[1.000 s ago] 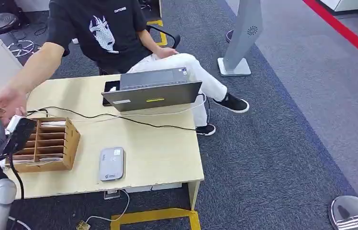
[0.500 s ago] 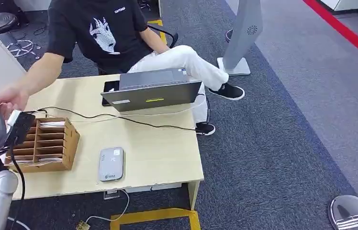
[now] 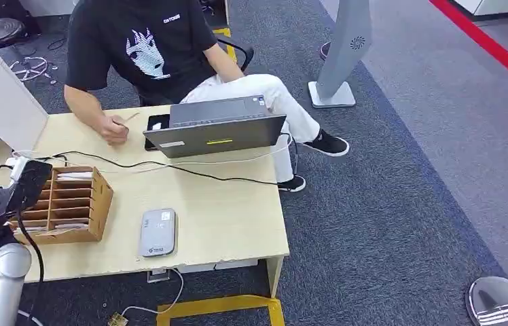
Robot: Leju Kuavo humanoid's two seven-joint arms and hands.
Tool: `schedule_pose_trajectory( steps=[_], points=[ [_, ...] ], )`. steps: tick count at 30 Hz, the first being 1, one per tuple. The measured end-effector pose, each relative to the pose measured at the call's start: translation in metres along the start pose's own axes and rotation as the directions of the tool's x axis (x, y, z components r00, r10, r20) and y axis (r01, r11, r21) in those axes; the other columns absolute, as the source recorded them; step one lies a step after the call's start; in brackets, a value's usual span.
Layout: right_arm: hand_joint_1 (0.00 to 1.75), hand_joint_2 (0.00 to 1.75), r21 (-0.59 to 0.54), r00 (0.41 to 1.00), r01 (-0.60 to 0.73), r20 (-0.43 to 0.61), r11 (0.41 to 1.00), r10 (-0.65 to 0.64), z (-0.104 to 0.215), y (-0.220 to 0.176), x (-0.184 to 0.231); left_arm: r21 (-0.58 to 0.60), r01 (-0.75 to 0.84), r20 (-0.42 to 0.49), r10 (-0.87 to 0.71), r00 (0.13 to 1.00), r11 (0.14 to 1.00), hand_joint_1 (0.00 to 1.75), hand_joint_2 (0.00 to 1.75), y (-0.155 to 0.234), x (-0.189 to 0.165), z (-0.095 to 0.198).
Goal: Pass the card to the sensor for recognition and then transmit it.
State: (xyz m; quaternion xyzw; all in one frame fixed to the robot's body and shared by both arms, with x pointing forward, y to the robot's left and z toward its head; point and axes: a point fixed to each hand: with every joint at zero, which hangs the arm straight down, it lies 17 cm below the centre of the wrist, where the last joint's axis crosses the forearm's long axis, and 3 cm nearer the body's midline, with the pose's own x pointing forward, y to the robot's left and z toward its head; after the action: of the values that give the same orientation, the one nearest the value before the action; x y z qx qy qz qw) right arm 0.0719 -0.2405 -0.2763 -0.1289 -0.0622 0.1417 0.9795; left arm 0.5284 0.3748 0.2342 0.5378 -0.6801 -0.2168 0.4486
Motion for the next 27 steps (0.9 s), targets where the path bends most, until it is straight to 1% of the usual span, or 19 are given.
schedule_pose_trajectory(
  steps=[4, 8, 12, 15, 21, 25, 27],
  points=[
    [0.00, 1.75, 0.001, 1.000, 0.005, -0.015, 1.000, -0.005, 0.000, 0.000, -0.004, 0.022, -0.036, 0.041, 0.035, 0.999, 0.999, 0.00, 1.75, 0.012, 0.017, 0.011],
    [0.00, 1.75, 0.004, 0.999, 0.020, -0.029, 1.000, -0.020, 0.000, 0.002, -0.008, 0.057, -0.069, 0.069, 0.065, 0.995, 0.996, 0.00, 1.75, 0.033, 0.030, 0.030],
    [0.00, 1.75, 0.005, 0.999, 0.033, -0.037, 0.999, -0.033, 0.000, 0.002, -0.011, 0.069, -0.091, 0.089, 0.085, 0.992, 0.993, 0.00, 1.75, 0.045, 0.037, 0.051],
    [0.00, 1.75, 0.013, 0.998, 0.049, -0.047, 0.999, -0.048, 0.000, 0.004, -0.014, 0.060, -0.095, 0.099, 0.089, 0.991, 0.994, 0.00, 1.75, 0.051, 0.037, 0.079],
    [0.00, 1.75, 0.016, 0.995, 0.075, -0.068, 0.997, -0.074, 0.001, 0.005, -0.023, 0.077, -0.108, 0.109, 0.099, 0.989, 0.991, 0.00, 1.75, 0.078, 0.038, 0.137],
    [0.00, 1.75, 0.012, 0.993, 0.086, -0.081, 0.996, -0.084, 0.002, 0.007, -0.027, 0.091, -0.108, 0.083, 0.101, 0.991, 0.990, 0.00, 1.75, 0.096, 0.033, 0.167],
    [0.00, 1.75, 0.014, 0.992, 0.095, -0.087, 0.995, -0.094, 0.002, 0.009, -0.028, 0.089, -0.114, 0.052, 0.109, 0.993, 0.990, 0.00, 1.75, 0.102, 0.028, 0.181]
  ],
)
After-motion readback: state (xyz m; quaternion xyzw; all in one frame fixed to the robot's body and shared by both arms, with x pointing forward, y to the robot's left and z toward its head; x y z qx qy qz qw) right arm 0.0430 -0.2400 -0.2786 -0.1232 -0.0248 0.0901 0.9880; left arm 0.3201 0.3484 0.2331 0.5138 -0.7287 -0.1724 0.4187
